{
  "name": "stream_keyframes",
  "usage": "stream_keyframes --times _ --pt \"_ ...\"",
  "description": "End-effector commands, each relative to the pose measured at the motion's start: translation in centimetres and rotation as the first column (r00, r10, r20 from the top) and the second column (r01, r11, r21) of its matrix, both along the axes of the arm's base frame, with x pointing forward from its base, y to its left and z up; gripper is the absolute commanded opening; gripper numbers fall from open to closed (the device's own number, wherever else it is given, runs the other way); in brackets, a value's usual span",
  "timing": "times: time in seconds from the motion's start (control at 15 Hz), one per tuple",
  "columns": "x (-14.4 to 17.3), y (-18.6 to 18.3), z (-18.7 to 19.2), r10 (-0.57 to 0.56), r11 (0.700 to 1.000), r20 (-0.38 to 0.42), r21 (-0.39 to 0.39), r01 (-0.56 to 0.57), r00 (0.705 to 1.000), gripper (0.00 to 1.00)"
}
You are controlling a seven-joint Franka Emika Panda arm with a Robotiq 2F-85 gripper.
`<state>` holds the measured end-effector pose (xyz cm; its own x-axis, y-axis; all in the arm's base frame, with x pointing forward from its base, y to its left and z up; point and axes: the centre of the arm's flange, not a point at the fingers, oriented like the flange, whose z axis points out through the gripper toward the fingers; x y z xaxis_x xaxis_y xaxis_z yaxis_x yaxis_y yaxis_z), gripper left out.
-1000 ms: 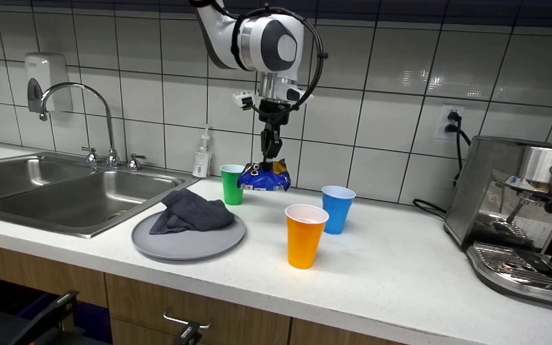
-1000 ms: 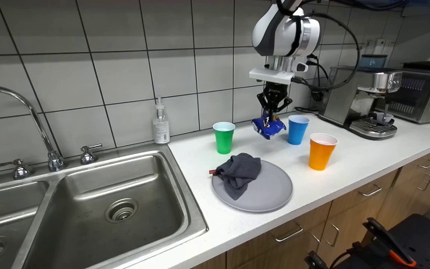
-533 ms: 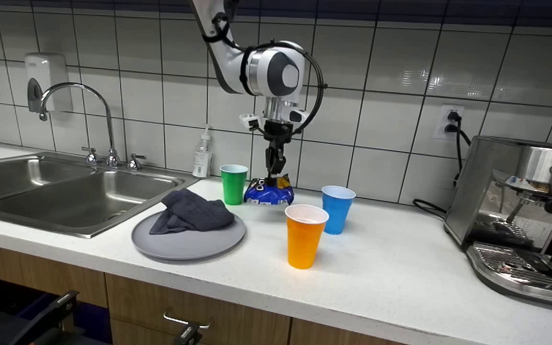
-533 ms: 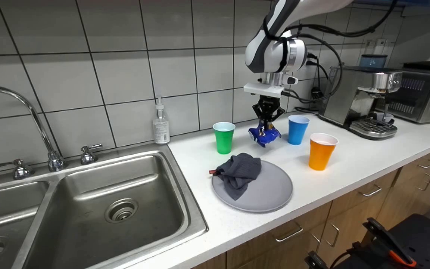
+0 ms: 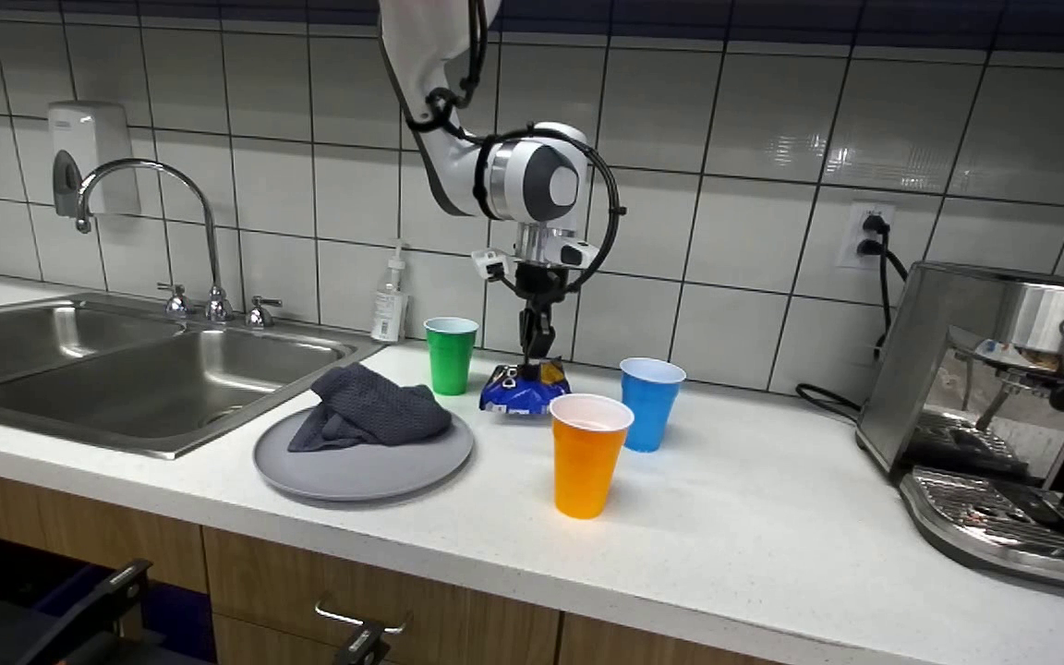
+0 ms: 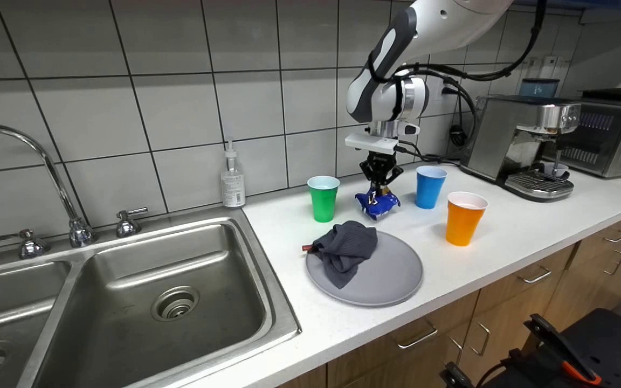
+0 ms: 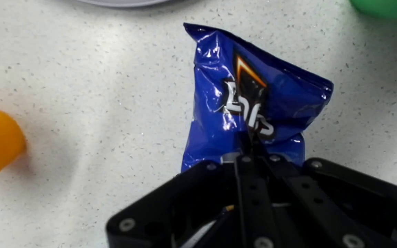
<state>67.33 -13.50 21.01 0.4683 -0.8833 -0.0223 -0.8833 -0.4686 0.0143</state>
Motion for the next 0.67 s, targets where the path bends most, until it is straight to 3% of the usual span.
stream_keyframes --times 0.0,0.6 --pt "2.4 -0.6 0.3 -0.036 0.999 -0.015 0.004 0.036 0.999 0.00" --pt "5.6 -2.7 0.2 -0.103 0.994 -0.008 -0.025 0.103 0.995 0.00"
